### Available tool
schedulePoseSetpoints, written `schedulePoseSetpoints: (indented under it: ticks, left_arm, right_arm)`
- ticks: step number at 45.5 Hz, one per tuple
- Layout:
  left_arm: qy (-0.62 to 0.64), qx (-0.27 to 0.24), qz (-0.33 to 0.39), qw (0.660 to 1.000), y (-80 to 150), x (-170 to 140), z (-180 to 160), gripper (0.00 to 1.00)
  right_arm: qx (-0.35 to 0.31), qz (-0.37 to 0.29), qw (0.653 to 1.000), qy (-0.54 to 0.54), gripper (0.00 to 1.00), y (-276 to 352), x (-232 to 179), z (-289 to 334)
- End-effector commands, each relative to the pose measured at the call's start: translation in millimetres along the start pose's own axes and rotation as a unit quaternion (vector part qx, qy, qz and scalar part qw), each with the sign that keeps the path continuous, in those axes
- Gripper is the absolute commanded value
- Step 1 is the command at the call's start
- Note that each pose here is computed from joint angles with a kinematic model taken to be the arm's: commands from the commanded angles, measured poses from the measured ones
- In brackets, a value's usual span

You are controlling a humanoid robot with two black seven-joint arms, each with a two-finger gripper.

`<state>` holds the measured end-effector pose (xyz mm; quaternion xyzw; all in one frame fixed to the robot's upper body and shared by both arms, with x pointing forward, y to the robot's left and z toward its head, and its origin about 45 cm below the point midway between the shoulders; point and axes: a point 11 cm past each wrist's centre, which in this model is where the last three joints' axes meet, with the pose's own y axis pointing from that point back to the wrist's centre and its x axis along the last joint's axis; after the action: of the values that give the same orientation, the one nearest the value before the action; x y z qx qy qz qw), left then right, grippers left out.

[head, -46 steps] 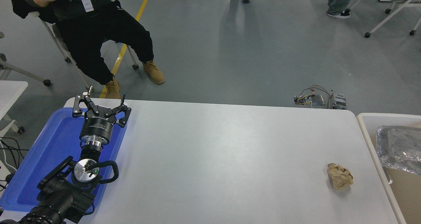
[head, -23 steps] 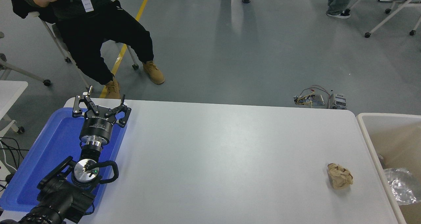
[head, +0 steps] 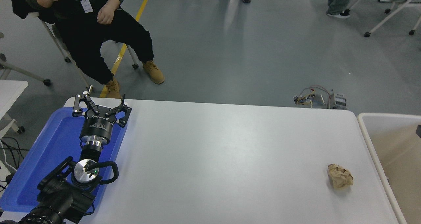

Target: Pick up foil plate and place in dustbin

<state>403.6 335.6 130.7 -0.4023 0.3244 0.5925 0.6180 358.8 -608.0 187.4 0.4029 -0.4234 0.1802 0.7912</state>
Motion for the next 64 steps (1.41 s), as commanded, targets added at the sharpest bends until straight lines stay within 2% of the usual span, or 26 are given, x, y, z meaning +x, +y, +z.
schedulePoseSetpoints:
  ticks: [1, 6, 17, 23, 30, 44, 64]
  left_arm:
    - [0.000, 0.001, 0.000, 1.000, 0.1, 0.1, -0.4, 1.00]
    - [0.000, 0.000, 0.000, 1.000, 0.1, 0.1, -0.2, 1.00]
    - [0.000, 0.001, 0.000, 1.000, 0.1, 0.1, -0.4, 1.00]
    - [0.000, 0.001, 0.000, 1.000, 0.1, 0.1, -0.4, 1.00]
    - [0.000, 0.001, 0.000, 1.000, 0.1, 0.1, -0.4, 1.00]
    - [0.000, 0.001, 0.000, 1.000, 0.1, 0.1, -0.4, 1.00]
    - [0.000, 0.000, 0.000, 1.000, 0.1, 0.1, -0.2, 1.00]
  right_arm:
    - [0.063, 0.034, 0.996, -0.056, 1.00, 20.5, 88.5, -37.5]
    - [0.090, 0.042, 0.995, -0.012, 1.00, 39.4, 124.0, -59.6]
    - [0.156, 0.015, 0.987, 0.045, 1.00, 88.9, 156.4, -112.0]
    - [0.188, -0.029, 0.980, 0.060, 1.00, 116.9, 169.0, -136.7]
    - [0.189, -0.076, 0.975, 0.093, 1.00, 147.8, 183.1, -145.7]
    - [0.217, -0.170, 0.954, 0.120, 1.00, 209.2, 166.5, -175.5]
    - [0.230, -0.297, 0.912, 0.164, 1.00, 255.6, 142.5, -174.0]
